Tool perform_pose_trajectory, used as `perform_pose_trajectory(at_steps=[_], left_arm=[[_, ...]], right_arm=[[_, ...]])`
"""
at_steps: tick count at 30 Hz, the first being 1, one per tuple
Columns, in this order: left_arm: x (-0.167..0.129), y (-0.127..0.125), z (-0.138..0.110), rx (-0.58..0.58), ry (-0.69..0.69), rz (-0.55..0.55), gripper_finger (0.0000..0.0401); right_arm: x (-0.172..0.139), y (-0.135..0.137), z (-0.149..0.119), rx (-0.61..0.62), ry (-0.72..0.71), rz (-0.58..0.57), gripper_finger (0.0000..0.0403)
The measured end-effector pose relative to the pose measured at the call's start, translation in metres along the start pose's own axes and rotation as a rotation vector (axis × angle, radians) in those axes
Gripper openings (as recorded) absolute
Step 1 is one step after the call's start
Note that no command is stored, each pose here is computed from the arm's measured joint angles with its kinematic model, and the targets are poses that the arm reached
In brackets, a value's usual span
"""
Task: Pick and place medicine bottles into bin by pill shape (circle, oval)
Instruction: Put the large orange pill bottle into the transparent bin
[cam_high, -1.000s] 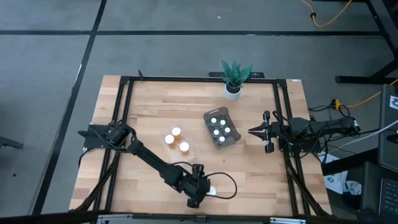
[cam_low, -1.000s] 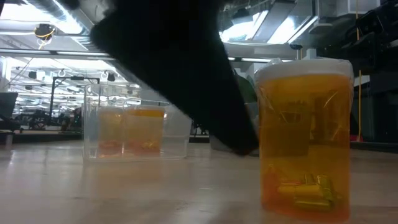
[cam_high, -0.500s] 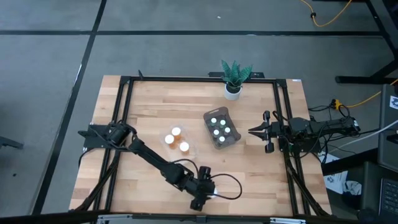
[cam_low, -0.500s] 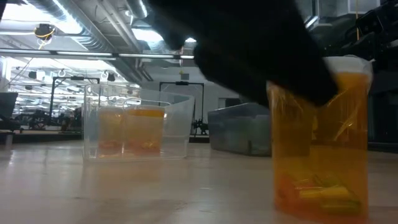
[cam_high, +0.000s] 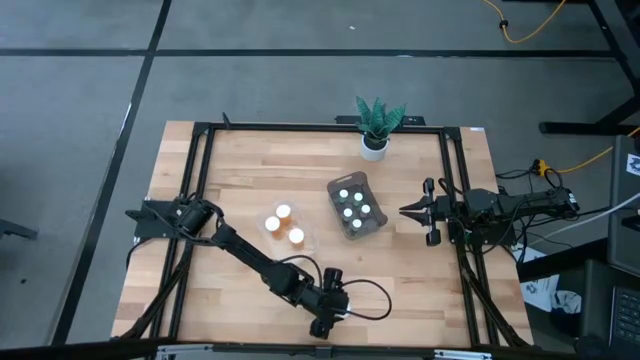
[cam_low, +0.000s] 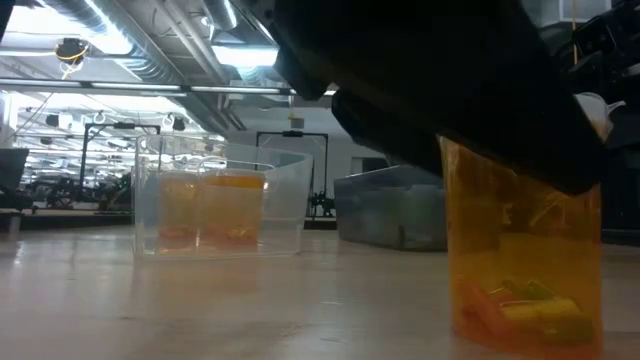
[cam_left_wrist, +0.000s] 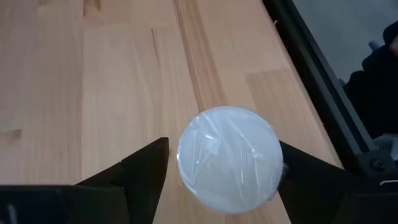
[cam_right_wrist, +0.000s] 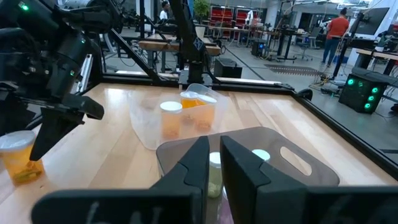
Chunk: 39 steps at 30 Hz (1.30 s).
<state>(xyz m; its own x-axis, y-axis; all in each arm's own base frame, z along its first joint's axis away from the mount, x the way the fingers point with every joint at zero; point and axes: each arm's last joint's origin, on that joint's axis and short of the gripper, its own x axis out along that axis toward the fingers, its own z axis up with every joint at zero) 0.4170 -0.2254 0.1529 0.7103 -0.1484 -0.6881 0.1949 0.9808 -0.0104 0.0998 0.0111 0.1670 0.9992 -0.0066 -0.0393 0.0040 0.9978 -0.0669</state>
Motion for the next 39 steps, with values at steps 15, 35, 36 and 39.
perform_pose_trajectory(at_steps=[15,35,36,39], left_arm=[[-0.056,0.006,0.022,0.016,0.036,0.045,0.0174],[-0.203,0.054,-0.050,-0.152,0.021,0.348,0.0177],[-0.202,0.059,-0.058,-0.179,0.024,0.358,0.0177],[-0.194,0.069,-0.082,-0.239,0.039,0.373,0.0177]], right_arm=[[0.000,0.000,0.000,-0.001,0.002,0.000,0.0043],[0.000,0.000,0.000,-0.001,0.002,0.000,0.0043],[0.000,0.000,0.000,0.000,0.002,0.000,0.0043],[0.000,0.000,0.000,-0.001,0.002,0.000,0.0043]])
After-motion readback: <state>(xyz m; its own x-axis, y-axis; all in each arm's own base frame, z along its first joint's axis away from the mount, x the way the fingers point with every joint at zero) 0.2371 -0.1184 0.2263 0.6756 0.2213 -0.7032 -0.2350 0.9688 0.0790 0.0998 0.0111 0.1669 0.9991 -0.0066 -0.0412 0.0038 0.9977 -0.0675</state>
